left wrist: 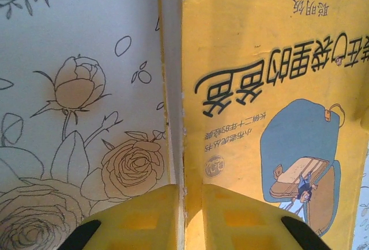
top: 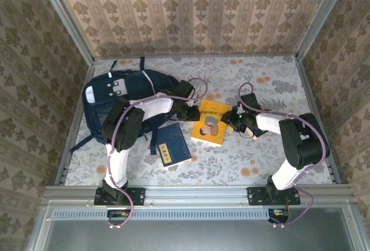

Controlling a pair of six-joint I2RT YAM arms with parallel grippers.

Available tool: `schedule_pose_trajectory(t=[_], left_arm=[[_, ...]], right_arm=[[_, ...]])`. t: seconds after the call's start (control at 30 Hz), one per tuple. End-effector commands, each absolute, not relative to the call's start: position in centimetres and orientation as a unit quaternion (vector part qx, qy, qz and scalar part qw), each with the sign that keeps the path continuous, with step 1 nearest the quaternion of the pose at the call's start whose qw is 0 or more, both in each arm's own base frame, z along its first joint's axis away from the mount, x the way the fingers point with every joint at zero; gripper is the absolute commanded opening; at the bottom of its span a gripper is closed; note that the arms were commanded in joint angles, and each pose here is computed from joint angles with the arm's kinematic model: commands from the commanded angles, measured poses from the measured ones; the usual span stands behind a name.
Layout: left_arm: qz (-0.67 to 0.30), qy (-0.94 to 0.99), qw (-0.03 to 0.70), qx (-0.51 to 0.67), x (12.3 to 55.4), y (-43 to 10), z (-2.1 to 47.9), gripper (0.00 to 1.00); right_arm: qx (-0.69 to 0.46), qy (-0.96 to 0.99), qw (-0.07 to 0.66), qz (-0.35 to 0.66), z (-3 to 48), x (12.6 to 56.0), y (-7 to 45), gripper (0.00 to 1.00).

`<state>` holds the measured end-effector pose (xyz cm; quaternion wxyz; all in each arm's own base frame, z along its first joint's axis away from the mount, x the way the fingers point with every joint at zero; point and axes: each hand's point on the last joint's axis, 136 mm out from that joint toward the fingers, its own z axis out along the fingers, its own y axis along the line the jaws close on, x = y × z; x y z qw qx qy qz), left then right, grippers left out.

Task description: Pack the student bag

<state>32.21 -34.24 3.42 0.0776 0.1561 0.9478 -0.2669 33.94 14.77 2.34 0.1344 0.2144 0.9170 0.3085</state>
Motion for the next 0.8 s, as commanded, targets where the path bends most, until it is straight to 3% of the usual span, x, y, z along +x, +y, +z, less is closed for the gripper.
schedule_pose_trajectory(t=[0.0,0.4,0.77], left_arm=[[-0.275,0.946,0.065,0.161,32.1,-34.5,2.6,0.13],[-0.282,0.944,0.062,0.163,31.7,-34.5,2.7,0.05],[-0.288,0.942,0.058,0.164,31.1,-34.3,3.1,0.02]], right_arm=[[0.152,0.897,0.149,0.387,3.9,35.2,18.3,0.42],[0.145,0.832,0.159,0.512,9.1,35.1,20.8,0.44],[0.141,0.813,0.171,0.538,10.7,34.5,21.6,0.44]])
